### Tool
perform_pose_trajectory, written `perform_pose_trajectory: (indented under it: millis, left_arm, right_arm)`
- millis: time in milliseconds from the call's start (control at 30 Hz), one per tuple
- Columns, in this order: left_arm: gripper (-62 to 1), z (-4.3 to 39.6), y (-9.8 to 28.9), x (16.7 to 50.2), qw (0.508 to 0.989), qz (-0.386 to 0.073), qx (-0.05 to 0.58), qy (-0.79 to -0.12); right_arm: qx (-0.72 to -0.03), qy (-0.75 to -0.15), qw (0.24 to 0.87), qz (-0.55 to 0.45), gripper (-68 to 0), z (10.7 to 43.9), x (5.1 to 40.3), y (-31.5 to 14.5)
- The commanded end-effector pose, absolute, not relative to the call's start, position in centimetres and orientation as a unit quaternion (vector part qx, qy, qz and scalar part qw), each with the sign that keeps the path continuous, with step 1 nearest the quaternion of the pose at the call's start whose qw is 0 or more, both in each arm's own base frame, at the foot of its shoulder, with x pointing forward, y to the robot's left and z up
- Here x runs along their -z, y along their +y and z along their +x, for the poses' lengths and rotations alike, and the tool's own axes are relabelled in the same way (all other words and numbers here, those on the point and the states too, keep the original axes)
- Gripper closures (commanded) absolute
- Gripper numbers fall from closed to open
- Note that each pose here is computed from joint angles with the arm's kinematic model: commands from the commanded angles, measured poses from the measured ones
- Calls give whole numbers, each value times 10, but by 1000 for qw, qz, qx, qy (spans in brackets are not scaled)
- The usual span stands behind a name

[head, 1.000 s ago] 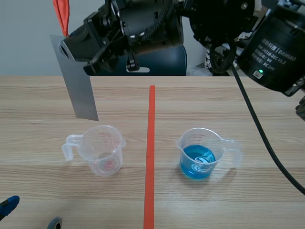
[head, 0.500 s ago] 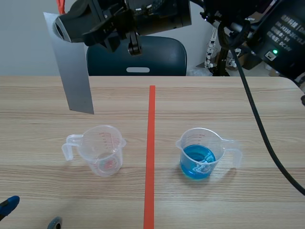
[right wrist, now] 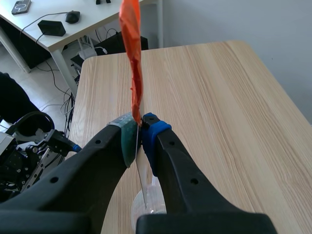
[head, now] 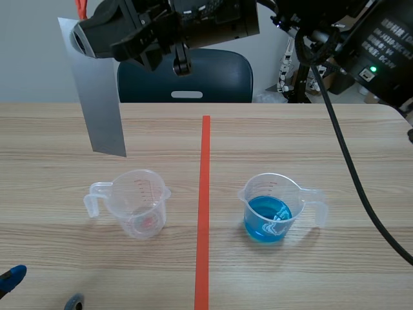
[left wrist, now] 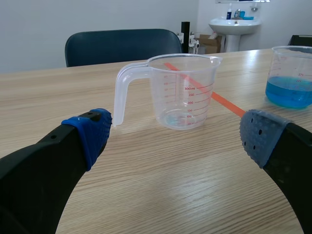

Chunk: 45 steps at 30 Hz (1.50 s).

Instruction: Do the redox reaction experiment. lift the metal plate out of the left beaker

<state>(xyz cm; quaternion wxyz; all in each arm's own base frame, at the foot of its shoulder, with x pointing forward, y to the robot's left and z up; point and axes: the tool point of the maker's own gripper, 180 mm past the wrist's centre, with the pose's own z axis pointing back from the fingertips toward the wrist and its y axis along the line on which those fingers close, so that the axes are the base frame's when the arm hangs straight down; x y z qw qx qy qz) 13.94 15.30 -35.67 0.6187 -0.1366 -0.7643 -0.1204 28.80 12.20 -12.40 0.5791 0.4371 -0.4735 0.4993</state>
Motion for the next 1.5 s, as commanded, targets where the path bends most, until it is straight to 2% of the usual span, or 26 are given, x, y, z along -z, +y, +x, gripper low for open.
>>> perform_pose_trajectory:
  millis: [0,1467]
  left_arm:
    - [-551,138,157,347,600,-135,117,-780]
    - [-551,138,157,347,600,-135,117,-780]
  right_arm:
    - [-496,-485,565,447,-6,288,110,125]
    - [-504,-474,574,437,-6,288,117,124]
